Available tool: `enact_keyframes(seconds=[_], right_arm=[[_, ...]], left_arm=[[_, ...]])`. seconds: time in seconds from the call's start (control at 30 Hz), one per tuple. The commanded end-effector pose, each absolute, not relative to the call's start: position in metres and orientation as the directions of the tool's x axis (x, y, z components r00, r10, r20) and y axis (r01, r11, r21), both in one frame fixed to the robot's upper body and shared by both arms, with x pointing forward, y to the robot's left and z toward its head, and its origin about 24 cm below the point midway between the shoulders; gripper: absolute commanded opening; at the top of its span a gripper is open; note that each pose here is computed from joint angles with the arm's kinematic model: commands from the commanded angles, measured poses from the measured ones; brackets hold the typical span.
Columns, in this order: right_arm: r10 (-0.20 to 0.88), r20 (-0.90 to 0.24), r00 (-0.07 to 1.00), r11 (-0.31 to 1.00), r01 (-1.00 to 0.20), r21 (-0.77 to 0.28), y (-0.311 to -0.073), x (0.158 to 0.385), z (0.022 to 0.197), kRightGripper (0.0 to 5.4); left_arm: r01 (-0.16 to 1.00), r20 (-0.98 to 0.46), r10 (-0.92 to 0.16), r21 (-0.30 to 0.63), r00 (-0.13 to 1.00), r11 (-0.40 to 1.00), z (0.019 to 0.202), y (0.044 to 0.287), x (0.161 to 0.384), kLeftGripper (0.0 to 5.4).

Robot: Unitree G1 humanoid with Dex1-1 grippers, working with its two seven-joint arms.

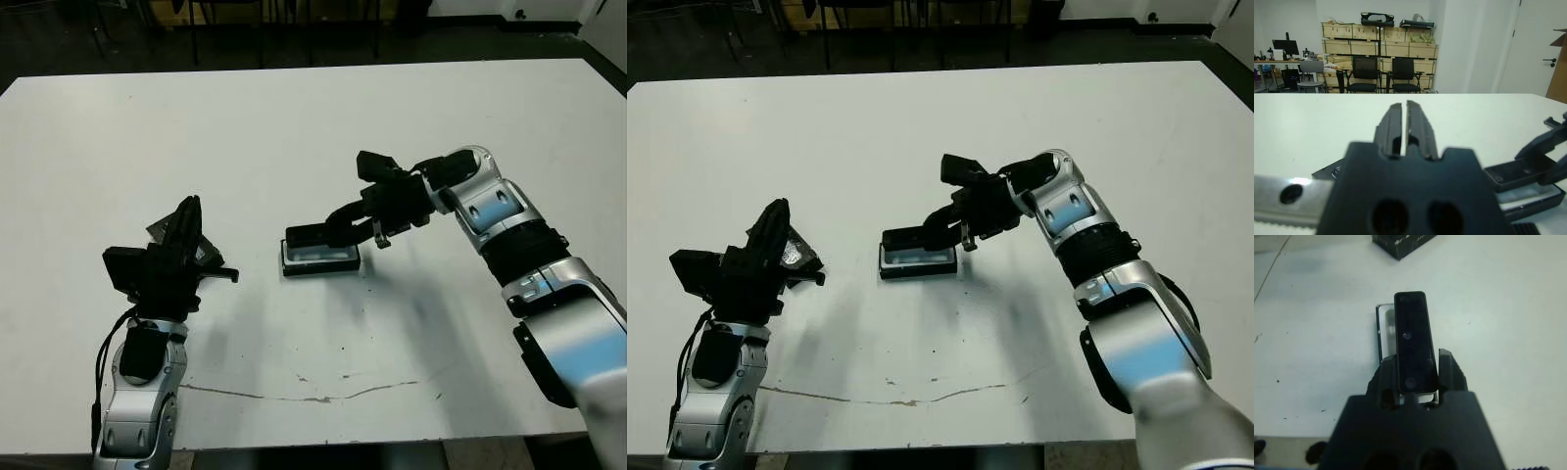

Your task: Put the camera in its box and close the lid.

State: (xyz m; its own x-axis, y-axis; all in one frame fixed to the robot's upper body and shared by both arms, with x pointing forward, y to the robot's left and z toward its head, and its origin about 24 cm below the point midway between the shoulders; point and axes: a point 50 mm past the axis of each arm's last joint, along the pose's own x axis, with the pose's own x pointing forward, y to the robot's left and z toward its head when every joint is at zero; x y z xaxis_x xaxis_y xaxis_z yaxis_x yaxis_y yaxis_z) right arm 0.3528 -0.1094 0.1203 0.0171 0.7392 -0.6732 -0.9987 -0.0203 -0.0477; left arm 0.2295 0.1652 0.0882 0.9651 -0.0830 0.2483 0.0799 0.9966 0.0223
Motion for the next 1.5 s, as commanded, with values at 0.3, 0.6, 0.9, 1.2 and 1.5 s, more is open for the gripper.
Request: enact_keyframes(seconds=[0.3, 0.6, 0.9, 1.2, 1.5], right_arm=[[0.718, -0.696, -0.021, -0.039, -0.999, -0.011, -0.107, 0.35, 0.113, 0.61], [0.684, -0.73, -0.003, -0.066, -0.996, -0.058, -0.105, 0.349, 0.113, 0.61], [0.664, -0.746, -0.043, -0.088, -0.996, -0.021, -0.1, 0.347, 0.107, 0.61], [0.64, -0.768, -0.029, -0.134, -0.988, -0.074, -0.091, 0.345, 0.11, 0.61], [0.713, -0.697, -0.07, -0.229, -0.964, -0.138, -0.094, 0.343, 0.113, 1.64]], left_arm=[[0.071, 0.214, -0.076, 0.031, 0.974, 0.997, 0.081, 0.166, 0.229, 0.0], [0.07, 0.214, -0.074, 0.026, 0.974, 0.997, 0.081, 0.166, 0.228, 0.0], [0.071, 0.216, -0.074, 0.024, 0.973, 0.997, 0.08, 0.165, 0.229, 0.0], [0.07, 0.214, -0.071, 0.012, 0.974, 0.998, 0.079, 0.164, 0.228, 0.0], [0.061, 0.207, -0.064, 0.02, 0.976, 0.998, 0.078, 0.166, 0.226, 0.0]])
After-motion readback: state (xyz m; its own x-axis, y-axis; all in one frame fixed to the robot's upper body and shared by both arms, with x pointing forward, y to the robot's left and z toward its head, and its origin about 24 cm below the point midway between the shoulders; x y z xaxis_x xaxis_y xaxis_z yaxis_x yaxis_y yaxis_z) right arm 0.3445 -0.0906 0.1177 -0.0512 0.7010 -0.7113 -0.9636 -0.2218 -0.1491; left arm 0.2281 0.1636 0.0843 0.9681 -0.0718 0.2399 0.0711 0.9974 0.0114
